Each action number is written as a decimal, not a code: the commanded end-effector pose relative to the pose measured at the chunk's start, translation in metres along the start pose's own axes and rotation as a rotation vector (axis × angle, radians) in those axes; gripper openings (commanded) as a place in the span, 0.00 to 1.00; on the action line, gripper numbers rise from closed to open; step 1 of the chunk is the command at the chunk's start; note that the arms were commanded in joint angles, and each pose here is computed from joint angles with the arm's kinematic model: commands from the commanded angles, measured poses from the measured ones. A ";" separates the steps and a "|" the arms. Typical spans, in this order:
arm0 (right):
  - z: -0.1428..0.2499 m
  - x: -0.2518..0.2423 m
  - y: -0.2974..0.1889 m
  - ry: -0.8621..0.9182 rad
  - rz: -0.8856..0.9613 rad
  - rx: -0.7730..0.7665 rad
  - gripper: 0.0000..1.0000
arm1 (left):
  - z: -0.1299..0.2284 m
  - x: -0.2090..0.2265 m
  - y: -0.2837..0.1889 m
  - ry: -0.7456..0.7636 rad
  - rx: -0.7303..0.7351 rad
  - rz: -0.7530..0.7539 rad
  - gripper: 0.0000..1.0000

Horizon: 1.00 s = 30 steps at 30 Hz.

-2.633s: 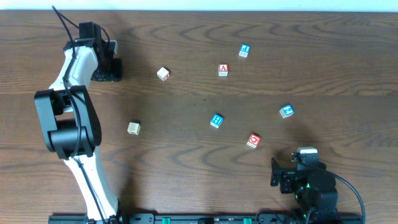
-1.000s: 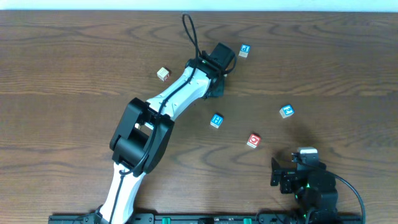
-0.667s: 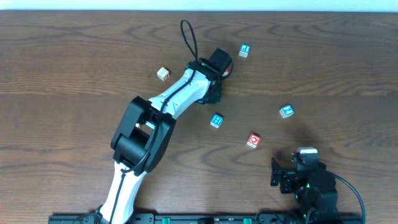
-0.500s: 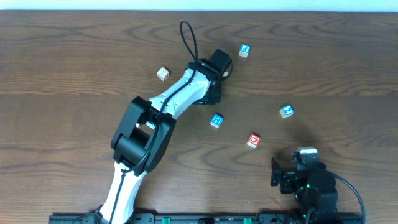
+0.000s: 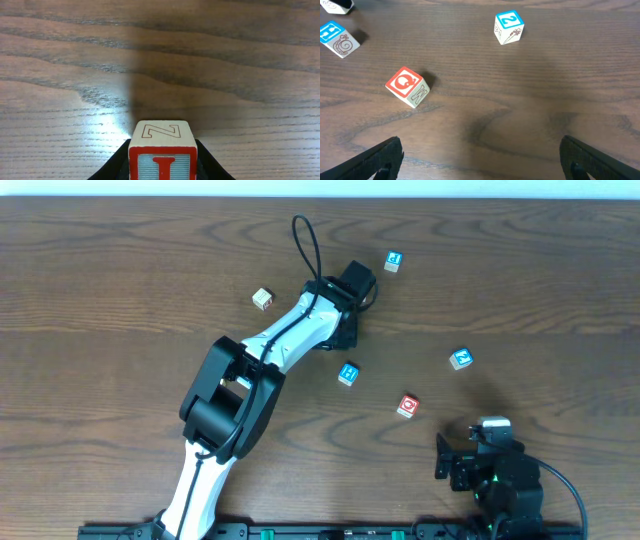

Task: Spell out Ai2
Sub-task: 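Lower the I block onto the table and open the left gripper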

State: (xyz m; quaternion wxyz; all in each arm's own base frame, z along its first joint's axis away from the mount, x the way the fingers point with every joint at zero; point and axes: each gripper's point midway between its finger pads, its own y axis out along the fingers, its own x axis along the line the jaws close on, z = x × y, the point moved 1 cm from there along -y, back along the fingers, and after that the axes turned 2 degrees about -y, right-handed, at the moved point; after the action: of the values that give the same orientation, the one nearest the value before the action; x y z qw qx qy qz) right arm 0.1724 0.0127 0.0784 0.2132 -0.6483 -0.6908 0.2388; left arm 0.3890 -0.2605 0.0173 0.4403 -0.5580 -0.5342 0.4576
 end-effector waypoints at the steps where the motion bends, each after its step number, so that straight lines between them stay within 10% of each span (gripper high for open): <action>1: 0.004 -0.001 0.002 -0.003 0.003 0.009 0.99 | 0.005 0.005 0.008 -0.014 0.020 -0.027 0.29; 10: 0.004 -0.001 0.002 -0.003 0.003 0.009 0.99 | 0.012 0.010 0.014 -0.012 0.038 -0.039 0.57; 30: 0.004 -0.001 0.002 -0.003 0.003 0.009 0.99 | 0.002 0.003 0.015 0.082 -0.008 -0.007 0.55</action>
State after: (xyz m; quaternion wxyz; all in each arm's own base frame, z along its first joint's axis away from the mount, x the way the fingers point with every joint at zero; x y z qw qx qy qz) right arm 0.1725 0.0127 0.0786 0.2130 -0.6484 -0.6909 0.2385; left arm 0.3914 -0.2616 0.0111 0.4452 -0.5753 -0.5256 0.4411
